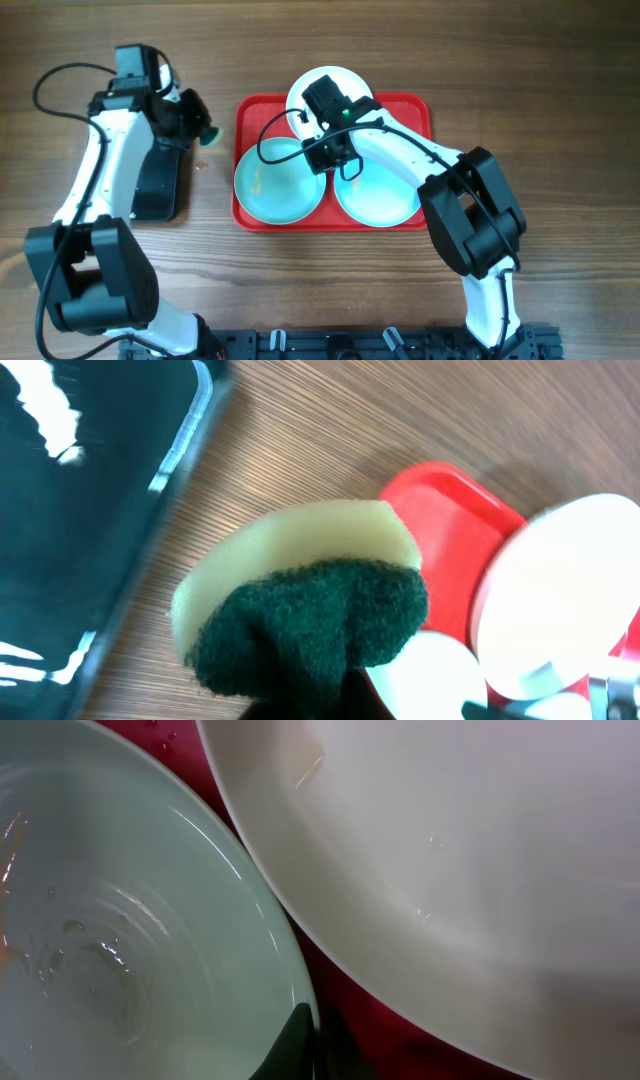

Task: Clean dirty plates on tray and stack at the side
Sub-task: 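Grasp the left light-blue plate and move it to the table's right side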

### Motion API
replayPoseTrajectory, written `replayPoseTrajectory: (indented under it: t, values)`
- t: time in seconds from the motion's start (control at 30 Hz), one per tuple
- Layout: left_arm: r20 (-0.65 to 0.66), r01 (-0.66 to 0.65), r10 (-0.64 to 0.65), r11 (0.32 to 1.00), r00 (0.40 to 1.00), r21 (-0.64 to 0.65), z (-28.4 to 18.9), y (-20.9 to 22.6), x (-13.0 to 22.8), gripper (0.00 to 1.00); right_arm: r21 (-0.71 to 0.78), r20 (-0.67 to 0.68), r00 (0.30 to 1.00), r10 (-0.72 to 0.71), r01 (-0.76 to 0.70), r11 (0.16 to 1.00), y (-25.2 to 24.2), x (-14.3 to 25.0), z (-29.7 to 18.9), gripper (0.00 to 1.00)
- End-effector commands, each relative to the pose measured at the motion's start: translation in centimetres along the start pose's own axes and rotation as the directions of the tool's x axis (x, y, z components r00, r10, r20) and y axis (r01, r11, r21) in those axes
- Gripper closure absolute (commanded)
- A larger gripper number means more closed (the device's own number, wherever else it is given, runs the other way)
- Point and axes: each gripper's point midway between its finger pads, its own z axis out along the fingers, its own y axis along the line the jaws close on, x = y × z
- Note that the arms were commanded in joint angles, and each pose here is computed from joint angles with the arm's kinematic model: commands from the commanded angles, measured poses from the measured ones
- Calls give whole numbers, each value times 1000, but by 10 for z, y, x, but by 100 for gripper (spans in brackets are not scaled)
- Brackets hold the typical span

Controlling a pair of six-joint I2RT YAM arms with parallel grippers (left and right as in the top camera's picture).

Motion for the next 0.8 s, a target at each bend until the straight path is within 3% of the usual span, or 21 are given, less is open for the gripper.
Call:
replayPoseTrajectory:
  t: [0.0, 0.13, 0.27, 0.4, 0.47, 0.57, 0.63, 0.77]
  values:
    - [-73, -117, 119, 992, 990, 36, 16, -36, 35, 96, 73, -28, 997, 66, -64, 995, -16, 10, 18, 96]
    - [-220, -225, 231, 973, 948, 54, 48, -50, 113, 96, 128, 12, 996, 85, -86, 988, -25, 1, 16, 96]
    - [-204, -253, 267, 963, 942, 94, 76, -53, 143, 93, 124, 23, 997, 75, -77, 989, -23, -4, 13, 96]
    - [-81, -294, 309, 943, 948, 156, 93, -63, 136, 93, 125, 16, 997, 75, -77, 989, -24, -2, 13, 96]
    - [-49, -300, 305, 950, 951, 89, 99, -53, 127, 94, 126, 14, 997, 76, -77, 989, -24, -2, 13, 96]
    - [-41, -299, 296, 947, 954, -117, 112, -14, 119, 85, 127, 11, 997, 72, -73, 989, -24, -1, 13, 96]
    - [-50, -300, 298, 915, 953, -271, 107, 16, 117, 96, 128, 7, 999, 47, -47, 991, -24, -1, 13, 96]
    - [-90, -413, 405, 868, 910, -274, 100, 18, 117, 92, 130, -6, 1000, 26, -25, 991, -24, 2, 12, 96]
